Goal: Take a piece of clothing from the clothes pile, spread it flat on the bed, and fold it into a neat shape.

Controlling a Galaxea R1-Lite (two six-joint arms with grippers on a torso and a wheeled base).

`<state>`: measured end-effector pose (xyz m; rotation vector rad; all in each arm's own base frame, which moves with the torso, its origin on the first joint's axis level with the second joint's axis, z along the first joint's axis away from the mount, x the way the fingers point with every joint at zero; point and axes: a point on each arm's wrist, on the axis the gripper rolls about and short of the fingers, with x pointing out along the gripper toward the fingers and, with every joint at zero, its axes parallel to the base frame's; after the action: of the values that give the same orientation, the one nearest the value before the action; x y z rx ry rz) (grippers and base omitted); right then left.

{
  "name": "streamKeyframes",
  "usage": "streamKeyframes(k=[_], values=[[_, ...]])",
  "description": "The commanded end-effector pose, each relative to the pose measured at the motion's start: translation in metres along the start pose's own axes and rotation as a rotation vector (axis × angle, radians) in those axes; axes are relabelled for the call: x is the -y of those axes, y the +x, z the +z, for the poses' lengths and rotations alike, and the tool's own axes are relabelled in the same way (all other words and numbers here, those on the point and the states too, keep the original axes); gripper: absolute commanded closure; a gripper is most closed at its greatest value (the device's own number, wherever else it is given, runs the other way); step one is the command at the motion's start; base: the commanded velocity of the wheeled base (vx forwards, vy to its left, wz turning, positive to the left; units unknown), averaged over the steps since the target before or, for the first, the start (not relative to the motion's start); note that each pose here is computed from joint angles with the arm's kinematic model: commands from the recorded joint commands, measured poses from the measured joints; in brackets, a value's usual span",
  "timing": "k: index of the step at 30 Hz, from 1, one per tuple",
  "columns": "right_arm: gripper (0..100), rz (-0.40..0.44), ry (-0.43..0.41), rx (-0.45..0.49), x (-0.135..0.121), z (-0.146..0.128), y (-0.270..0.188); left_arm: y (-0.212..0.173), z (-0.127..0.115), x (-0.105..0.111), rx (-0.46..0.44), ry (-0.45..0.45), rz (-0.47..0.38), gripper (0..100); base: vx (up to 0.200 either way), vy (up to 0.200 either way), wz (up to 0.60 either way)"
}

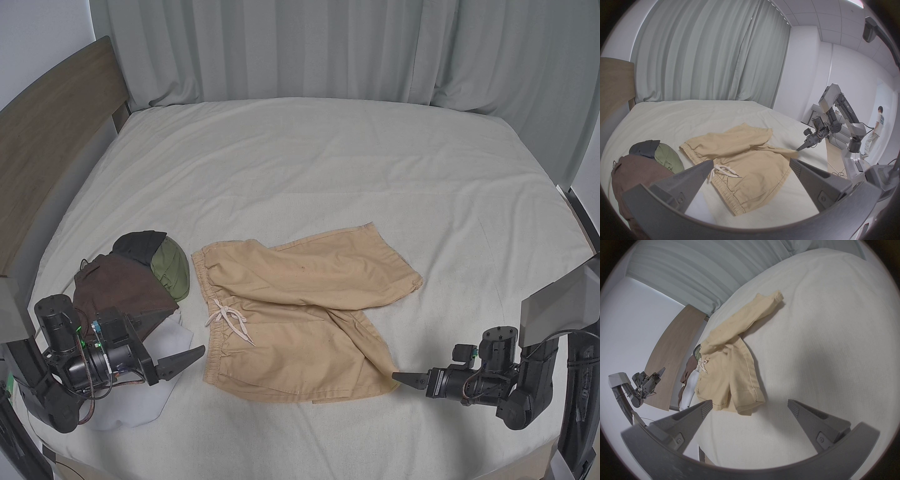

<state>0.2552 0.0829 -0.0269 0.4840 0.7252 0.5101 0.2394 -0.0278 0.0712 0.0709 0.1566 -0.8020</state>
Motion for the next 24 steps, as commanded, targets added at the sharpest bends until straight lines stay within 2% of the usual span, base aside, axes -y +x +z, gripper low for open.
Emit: streamKeyframes(k=[1,7,12,20,24], values=[[0,-0.004,0.006,-0.031,0.002,-0.007,0.005,0.001,-0.003,0.0,-0.01,-0.008,-0.002,0,0.0,0.0,0.0],[0,-0.004,0.006,-0.055,0.005,-0.014,0.016,0.001,-0.003,-0.001,-0.008,-0.008,0.001,0,0.0,0.0,0.0],[0,-0.004,0.004,-0.039,0.004,-0.012,0.021,0.0,-0.002,-0.001,-0.006,-0.004,0.001,0,0.0,0.0,0.0],[0,0.063,0.031,-0.022,-0.021,-0.008,0.024,0.0,-0.002,-0.001,-0.004,-0.005,0.001,0,0.0,0.0,0.0],[0,0.065,0.059,0.0,-0.033,-0.007,0.024,0.0,-0.002,-0.001,-0.004,-0.005,0.001,0,0.0,0.0,0.0]])
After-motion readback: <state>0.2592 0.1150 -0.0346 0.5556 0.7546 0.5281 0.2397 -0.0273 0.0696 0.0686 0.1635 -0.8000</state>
